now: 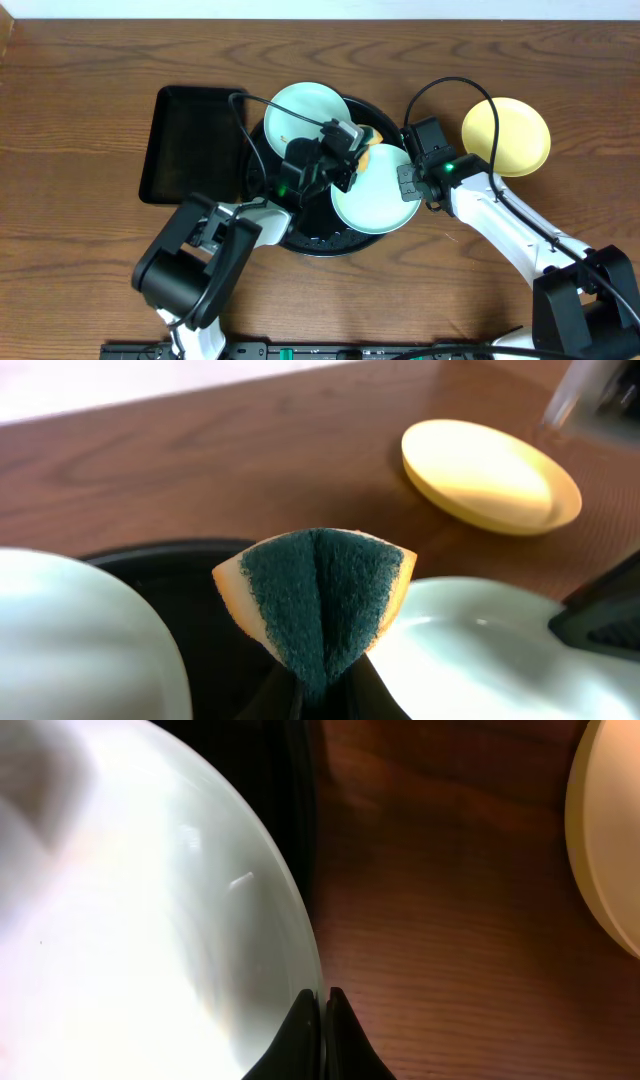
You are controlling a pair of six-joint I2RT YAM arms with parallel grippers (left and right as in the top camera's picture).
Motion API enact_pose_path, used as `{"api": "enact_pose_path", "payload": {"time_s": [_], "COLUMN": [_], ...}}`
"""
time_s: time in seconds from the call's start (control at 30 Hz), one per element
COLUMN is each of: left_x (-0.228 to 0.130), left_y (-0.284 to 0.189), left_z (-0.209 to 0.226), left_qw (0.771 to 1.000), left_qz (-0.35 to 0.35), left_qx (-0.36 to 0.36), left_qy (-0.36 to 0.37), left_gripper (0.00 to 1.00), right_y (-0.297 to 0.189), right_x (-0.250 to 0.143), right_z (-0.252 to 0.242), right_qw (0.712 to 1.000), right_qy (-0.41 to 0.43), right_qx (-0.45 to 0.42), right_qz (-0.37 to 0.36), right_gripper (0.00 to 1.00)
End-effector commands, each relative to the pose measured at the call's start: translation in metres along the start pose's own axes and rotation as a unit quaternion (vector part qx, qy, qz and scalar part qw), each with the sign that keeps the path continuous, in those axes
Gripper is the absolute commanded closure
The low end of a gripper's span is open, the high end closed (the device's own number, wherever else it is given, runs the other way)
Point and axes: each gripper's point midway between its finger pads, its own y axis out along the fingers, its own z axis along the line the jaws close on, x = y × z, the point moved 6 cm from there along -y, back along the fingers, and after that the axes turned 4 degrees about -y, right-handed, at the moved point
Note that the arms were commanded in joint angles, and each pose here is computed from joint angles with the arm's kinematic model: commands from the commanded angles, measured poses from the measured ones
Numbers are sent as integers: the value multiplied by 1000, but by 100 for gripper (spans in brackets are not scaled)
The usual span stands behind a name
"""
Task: Clean dirty plates on tray and stack at the side
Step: 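Continue scrubbing the green plate's surface with the left gripper's sponge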
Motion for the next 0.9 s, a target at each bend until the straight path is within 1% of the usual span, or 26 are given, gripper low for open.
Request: {"api": "enact_pose_path", "payload": {"time_s": [0.0,0.63,0.8,0.87], "left_x": [0,-11,-23,-26], "left_y": [5,10,14,16], "left_z": [-3,-6,-3,1], "left_qw": [1000,1000,1000,1000], "left_qz": [-6,-1,12,10], "left_qx": [-15,-24,-22,-11], "left_qy": [3,8,11,11], "left_gripper": [93,93,92,92], "right_y": [3,3,3,3], "right_x": [-2,-2,-2,-2], "right_z": [1,1,1,1], "right_qw": [1000,1000,1000,1000], "right_qy": [-6,-6,-6,-6], "right_qx": [1,1,1,1], "right_qz": [5,6,6,6], "right_gripper": [99,99,99,99]}}
